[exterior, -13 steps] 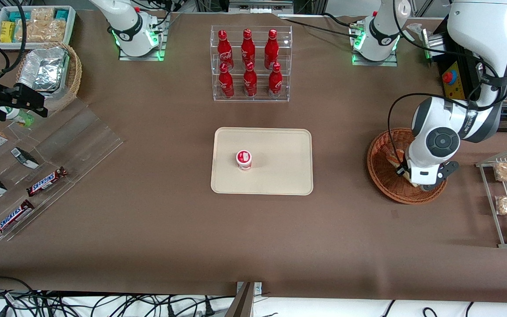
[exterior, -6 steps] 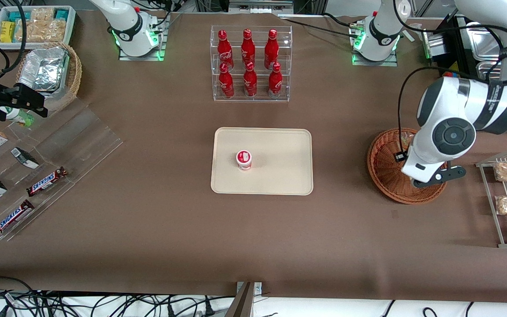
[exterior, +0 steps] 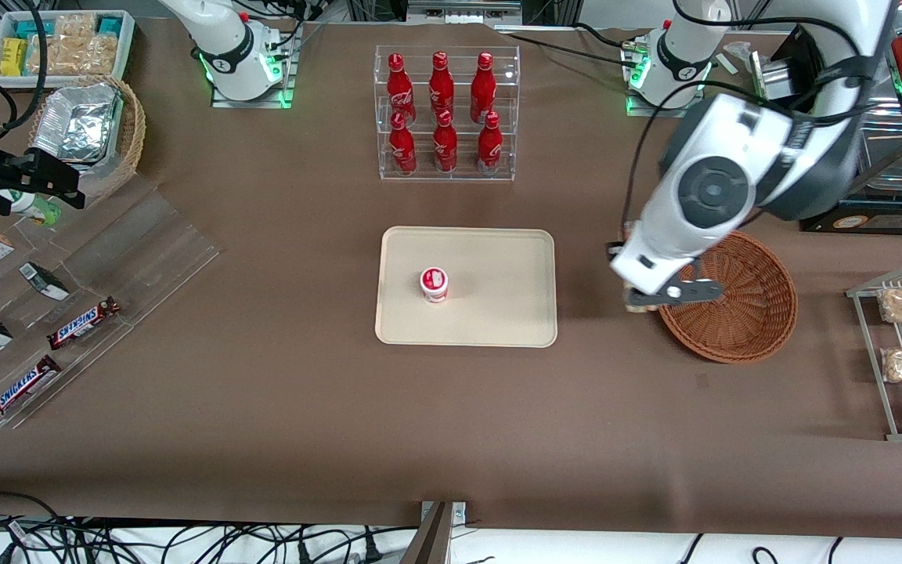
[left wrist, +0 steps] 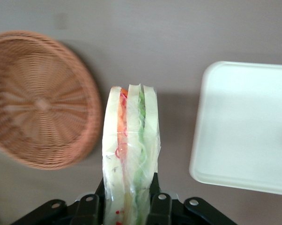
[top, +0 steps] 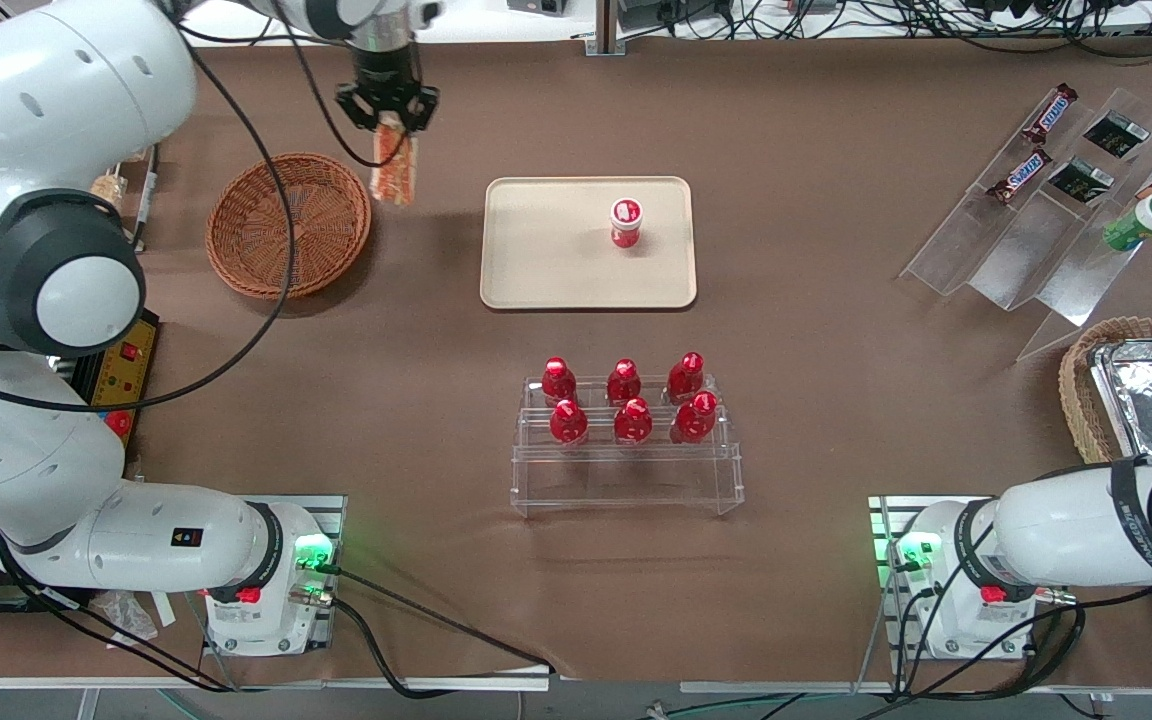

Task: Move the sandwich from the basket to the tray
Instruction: 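Carry the sandwich with the left gripper over to the cream tray, then lower the sandwich onto the tray beside the red cup and open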

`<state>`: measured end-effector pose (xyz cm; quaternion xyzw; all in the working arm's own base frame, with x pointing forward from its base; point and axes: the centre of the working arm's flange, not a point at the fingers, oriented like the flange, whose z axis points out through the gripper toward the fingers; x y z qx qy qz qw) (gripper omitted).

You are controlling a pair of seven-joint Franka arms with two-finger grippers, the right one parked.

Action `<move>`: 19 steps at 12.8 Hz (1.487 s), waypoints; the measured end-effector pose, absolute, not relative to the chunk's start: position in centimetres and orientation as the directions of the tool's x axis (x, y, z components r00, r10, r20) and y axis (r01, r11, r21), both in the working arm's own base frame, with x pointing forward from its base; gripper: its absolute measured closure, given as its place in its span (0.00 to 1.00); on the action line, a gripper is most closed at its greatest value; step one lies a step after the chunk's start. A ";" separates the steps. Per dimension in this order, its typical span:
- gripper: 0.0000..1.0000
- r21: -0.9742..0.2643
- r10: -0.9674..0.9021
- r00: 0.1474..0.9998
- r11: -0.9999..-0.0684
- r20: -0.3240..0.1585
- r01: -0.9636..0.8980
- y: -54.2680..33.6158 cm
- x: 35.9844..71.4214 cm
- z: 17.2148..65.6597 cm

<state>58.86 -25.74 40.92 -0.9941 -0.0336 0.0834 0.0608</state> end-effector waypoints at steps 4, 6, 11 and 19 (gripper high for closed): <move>0.64 -0.044 0.080 0.992 -0.996 -0.102 0.076 -37.7 55.6 35.5; 0.64 -0.044 0.072 0.991 -0.997 -0.114 0.067 -41.6 53.4 32.3; 0.64 -0.088 0.081 0.995 -0.993 -0.065 0.075 -43.6 52.8 26.7; 0.59 -0.103 0.093 0.995 -0.991 -0.031 0.090 -43.8 53.0 23.4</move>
